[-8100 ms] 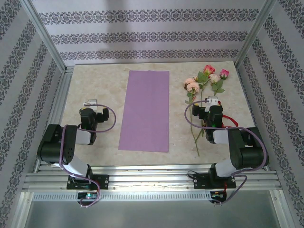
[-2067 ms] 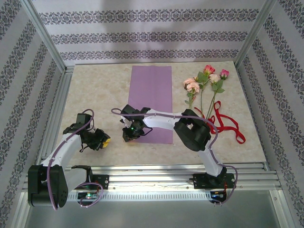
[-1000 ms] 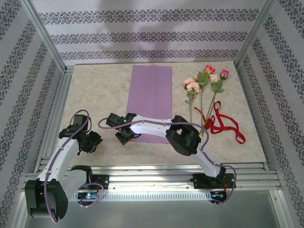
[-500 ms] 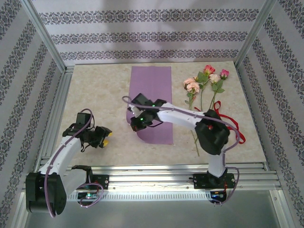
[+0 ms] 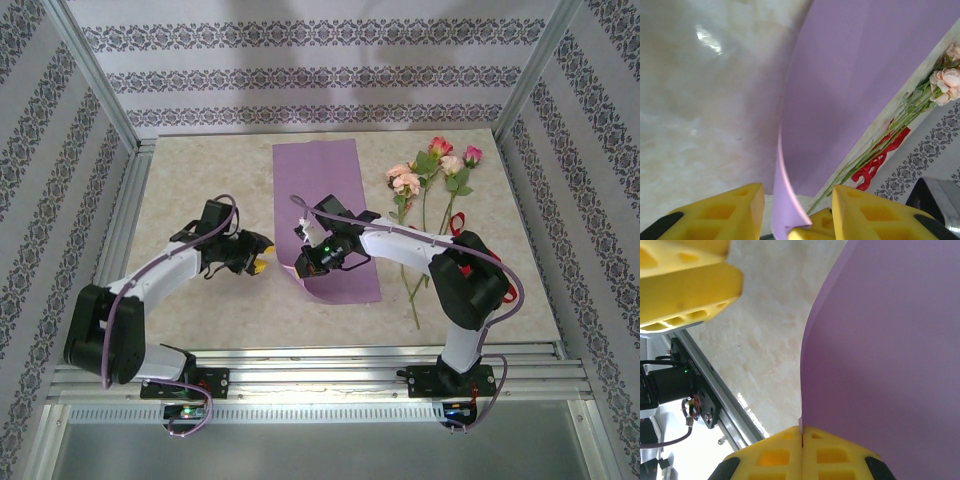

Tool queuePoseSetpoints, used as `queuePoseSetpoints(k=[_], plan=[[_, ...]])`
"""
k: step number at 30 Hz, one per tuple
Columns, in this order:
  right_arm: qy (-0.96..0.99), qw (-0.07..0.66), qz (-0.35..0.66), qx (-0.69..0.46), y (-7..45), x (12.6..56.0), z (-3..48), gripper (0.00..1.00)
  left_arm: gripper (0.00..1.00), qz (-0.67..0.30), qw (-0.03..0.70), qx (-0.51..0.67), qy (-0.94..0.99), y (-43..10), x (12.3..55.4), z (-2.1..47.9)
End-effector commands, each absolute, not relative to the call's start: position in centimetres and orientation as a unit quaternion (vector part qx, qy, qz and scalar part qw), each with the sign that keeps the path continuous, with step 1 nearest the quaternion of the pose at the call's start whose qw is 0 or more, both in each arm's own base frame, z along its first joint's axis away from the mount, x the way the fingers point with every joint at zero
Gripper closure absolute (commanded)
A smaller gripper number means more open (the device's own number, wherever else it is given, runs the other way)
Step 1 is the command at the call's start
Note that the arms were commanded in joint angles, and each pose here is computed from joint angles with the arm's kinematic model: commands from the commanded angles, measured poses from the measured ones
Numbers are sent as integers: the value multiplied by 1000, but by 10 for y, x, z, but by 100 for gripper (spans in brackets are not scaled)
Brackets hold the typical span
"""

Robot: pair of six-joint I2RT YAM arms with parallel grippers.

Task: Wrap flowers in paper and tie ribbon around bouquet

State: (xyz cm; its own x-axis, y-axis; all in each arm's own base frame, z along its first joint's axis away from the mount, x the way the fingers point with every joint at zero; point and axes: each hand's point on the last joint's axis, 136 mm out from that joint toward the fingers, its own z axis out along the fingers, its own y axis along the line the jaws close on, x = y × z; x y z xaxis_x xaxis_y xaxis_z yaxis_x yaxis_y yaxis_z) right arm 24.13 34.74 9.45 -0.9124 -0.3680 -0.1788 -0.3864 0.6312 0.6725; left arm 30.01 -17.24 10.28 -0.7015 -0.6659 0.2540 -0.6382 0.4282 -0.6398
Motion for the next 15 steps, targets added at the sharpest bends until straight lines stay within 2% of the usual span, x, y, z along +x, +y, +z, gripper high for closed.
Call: queuePoseSetpoints(k=[1, 11, 15], plan=[[892, 26, 392, -222, 349, 239, 107, 100, 60, -362, -6, -374, 854, -187, 302, 99], [893, 20, 385, -231, 350, 231, 102, 100, 71, -345, -28, -366, 864, -204, 306, 82], [894, 20, 384, -231, 352, 229, 100, 100, 72, -341, -31, -363, 866, -205, 306, 80]])
